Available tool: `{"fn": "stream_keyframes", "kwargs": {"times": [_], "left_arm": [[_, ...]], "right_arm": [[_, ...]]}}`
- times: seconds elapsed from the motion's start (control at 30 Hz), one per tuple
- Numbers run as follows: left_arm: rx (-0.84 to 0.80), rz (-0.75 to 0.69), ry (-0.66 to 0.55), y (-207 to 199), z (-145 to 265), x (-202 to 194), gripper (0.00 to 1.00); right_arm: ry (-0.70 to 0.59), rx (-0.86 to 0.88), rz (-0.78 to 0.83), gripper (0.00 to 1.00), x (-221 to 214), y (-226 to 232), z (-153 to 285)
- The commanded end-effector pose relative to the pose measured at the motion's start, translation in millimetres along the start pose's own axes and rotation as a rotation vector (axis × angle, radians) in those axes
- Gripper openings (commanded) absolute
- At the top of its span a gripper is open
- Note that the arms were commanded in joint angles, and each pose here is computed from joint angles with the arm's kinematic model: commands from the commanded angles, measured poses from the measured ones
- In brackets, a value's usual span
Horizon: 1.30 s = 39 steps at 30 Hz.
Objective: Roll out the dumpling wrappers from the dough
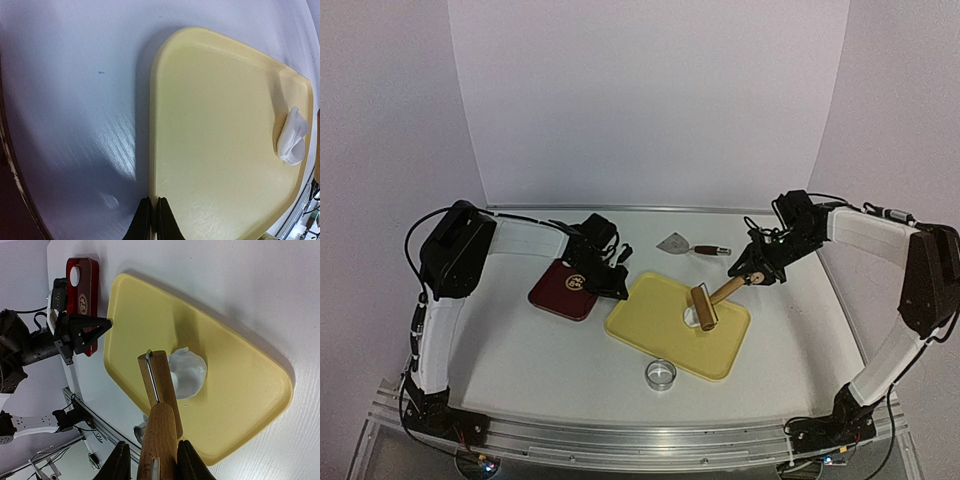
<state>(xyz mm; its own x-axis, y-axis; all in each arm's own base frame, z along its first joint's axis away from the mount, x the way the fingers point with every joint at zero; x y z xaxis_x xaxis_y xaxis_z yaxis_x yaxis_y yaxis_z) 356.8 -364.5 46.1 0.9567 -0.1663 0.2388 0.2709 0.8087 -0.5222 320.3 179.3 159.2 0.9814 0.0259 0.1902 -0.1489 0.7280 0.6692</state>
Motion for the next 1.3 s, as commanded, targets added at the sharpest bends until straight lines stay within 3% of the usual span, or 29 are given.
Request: {"fn": "stream_keyframes", "kwargs": {"times": [0.0, 1.27], "left_arm": [[-0.027, -0.025, -0.038, -10, 10, 5, 0.00], [-0.040, -0.018, -0.038, -13, 1, 11, 0.00]], "right_arm": [[-0.085, 0.036, 0.074, 0.00, 16, 10, 5], [0.061, -0.190, 0.033, 0.00, -1, -61, -51]]}}
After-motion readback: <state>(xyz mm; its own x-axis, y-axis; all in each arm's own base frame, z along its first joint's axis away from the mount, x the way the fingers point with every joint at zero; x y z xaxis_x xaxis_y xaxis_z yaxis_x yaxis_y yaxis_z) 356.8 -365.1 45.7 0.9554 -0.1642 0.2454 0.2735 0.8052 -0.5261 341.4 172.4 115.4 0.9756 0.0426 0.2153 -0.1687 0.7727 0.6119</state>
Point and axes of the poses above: each gripper's point midway between its finger pads, its own z axis back along the fingers, its own y axis along the line the jaws close on, x = y × z, the point moved 3 cm from there along z, back along the fingers, and after that the axes turned 12 degrees about z, right-handed, at the moved point
